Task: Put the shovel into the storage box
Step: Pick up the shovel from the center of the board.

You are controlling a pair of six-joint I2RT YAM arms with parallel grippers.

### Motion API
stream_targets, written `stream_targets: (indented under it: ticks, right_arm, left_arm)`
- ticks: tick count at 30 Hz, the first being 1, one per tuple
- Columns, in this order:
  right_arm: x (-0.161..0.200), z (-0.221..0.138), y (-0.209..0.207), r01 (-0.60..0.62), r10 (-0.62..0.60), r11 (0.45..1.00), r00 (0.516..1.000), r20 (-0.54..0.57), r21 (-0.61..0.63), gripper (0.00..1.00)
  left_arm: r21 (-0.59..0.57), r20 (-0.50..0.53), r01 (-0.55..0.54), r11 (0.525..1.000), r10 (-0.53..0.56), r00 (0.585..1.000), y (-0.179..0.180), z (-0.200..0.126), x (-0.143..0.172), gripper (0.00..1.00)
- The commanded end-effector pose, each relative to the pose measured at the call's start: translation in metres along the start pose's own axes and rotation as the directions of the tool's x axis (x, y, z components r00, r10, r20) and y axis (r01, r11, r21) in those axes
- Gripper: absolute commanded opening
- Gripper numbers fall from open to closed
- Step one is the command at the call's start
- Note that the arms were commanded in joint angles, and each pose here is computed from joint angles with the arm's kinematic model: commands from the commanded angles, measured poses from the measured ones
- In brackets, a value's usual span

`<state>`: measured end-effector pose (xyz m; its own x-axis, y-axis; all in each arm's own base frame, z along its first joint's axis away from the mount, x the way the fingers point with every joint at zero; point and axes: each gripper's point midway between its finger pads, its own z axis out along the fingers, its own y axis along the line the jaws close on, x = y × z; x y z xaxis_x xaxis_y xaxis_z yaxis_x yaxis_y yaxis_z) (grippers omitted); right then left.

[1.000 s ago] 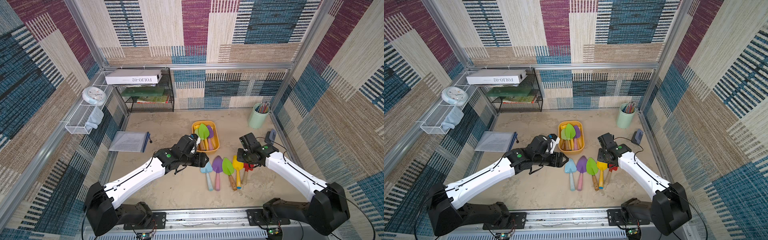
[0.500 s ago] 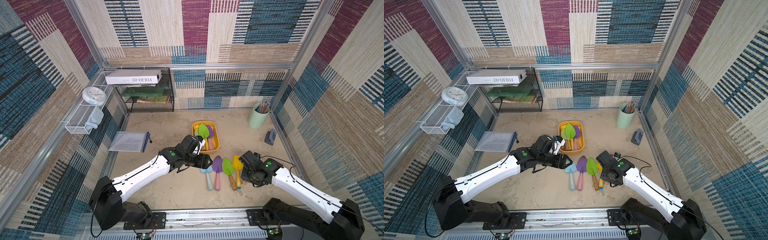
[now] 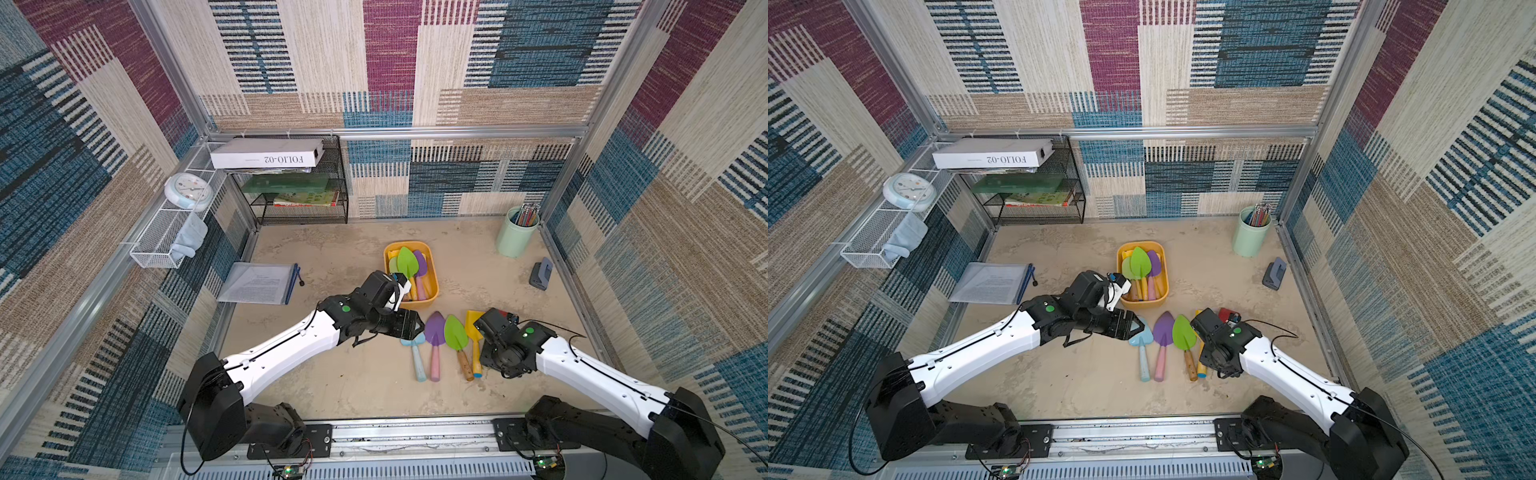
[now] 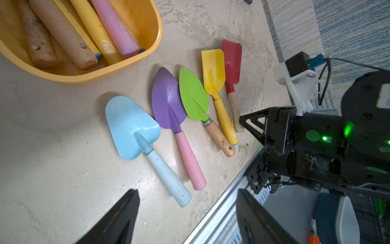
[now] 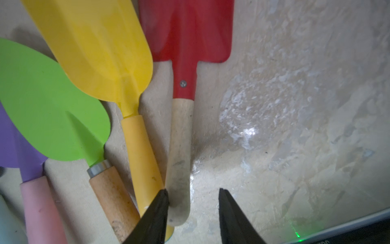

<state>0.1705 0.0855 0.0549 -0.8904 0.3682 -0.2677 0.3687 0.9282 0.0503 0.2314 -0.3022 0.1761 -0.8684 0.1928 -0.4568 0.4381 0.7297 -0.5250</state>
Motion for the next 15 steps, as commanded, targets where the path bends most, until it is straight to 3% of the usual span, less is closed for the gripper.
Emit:
stream_targets:
  ticks: [1,8,15]
  right_arm:
    - [-0.003,0.004,0.005,0.0,0.0,1.0,1.0,0.012,-0.01,0.44]
    - [-0.006,0.009,0.012,0.008,-0.008,1.0,1.0,0.019,-0.02,0.45]
    - [-0.004,0.016,0.009,0.013,-0.013,1.0,1.0,0.012,0.002,0.38]
  left_arm:
    - [-0.011,0.011,-0.016,1.0,0.016,1.0,0.001,-0.003,-0.002,0.76]
    - [-0.014,0.012,-0.021,1.0,0.021,1.0,0.001,-0.004,-0.001,0.76]
    - [-0.02,0.006,-0.017,1.0,0.017,1.0,0.004,-0.001,0.0,0.76]
